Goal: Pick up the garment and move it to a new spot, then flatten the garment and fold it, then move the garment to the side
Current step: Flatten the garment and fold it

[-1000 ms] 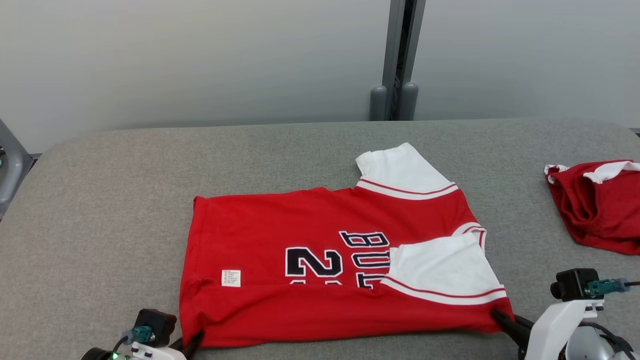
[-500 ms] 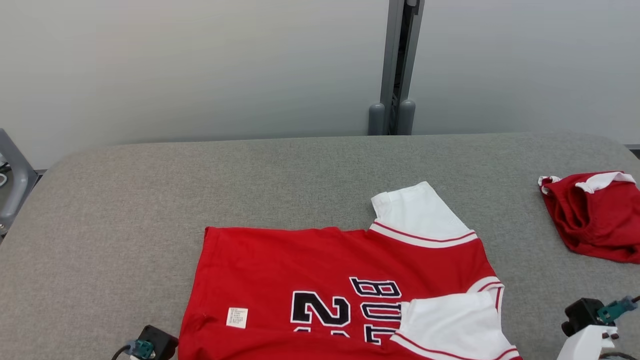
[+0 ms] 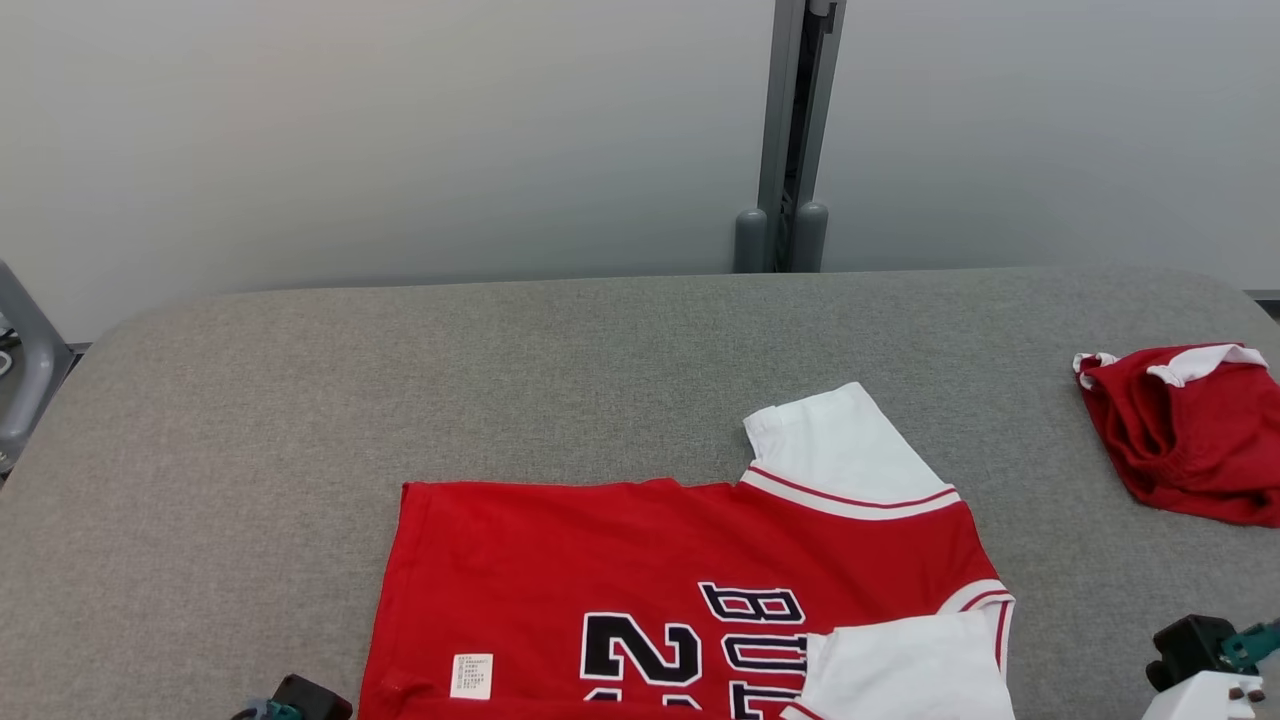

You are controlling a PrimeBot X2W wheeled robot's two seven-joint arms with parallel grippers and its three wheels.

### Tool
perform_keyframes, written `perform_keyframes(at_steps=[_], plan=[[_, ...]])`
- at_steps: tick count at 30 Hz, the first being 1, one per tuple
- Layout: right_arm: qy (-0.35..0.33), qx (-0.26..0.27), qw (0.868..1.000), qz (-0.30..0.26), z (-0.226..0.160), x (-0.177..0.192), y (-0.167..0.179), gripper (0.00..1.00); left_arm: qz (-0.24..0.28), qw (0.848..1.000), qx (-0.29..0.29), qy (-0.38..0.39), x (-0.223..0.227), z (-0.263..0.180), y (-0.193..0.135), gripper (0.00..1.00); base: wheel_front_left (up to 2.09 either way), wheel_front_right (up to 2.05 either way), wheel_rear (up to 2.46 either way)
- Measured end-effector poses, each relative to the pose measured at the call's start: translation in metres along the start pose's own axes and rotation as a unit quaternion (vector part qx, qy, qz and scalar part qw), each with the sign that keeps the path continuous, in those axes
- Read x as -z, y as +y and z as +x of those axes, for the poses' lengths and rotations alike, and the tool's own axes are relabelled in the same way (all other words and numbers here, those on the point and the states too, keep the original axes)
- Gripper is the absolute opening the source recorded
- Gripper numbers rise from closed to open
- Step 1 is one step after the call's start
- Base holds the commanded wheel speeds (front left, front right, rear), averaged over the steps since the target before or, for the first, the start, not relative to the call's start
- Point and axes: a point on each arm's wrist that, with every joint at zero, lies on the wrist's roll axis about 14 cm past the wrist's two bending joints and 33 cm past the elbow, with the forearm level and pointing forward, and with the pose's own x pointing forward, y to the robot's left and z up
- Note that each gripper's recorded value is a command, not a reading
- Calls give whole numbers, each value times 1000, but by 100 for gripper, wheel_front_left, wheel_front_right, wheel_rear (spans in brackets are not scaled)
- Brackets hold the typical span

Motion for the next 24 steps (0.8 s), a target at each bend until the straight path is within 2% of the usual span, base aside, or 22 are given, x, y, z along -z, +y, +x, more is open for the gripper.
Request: perform_keyframes(at_steps=[3, 5, 10, 13, 16, 17, 20, 24], plan=[[-12, 14, 1000, -3, -4, -7, -6, 100, -6, 1000, -9, -10, -7, -3, 5, 100, 0, 0, 0], [-42, 25, 999, -17, -9, -24, -7, 100, -3, 999, -36, -39, -21, -9, 20, 100, 0, 0, 0], [-172, 31, 983, -59, -23, -86, 5, 100, -11, 984, -75, -161, -78, -19, 36, 100, 0, 0, 0], [-255, 31, 962, -95, -34, -118, 16, 100, -29, 971, -91, -220, -102, -24, 41, 100, 0, 0, 0], [-341, 28, 932, -124, -47, -147, 27, 100, -49, 951, -105, -286, -127, -31, 42, 100, 0, 0, 0], [-341, 28, 932, -124, -47, -147, 27, 100, -49, 951, -105, -286, -127, -31, 42, 100, 0, 0, 0], [-394, 23, 905, -156, -53, -160, 39, 100, -56, 933, -105, -340, -146, -35, 37, 100, 0, 0, 0], [-422, 30, 888, -180, -49, -161, 39, 100, -53, 921, -114, -370, -157, -34, 34, 100, 0, 0, 0]])
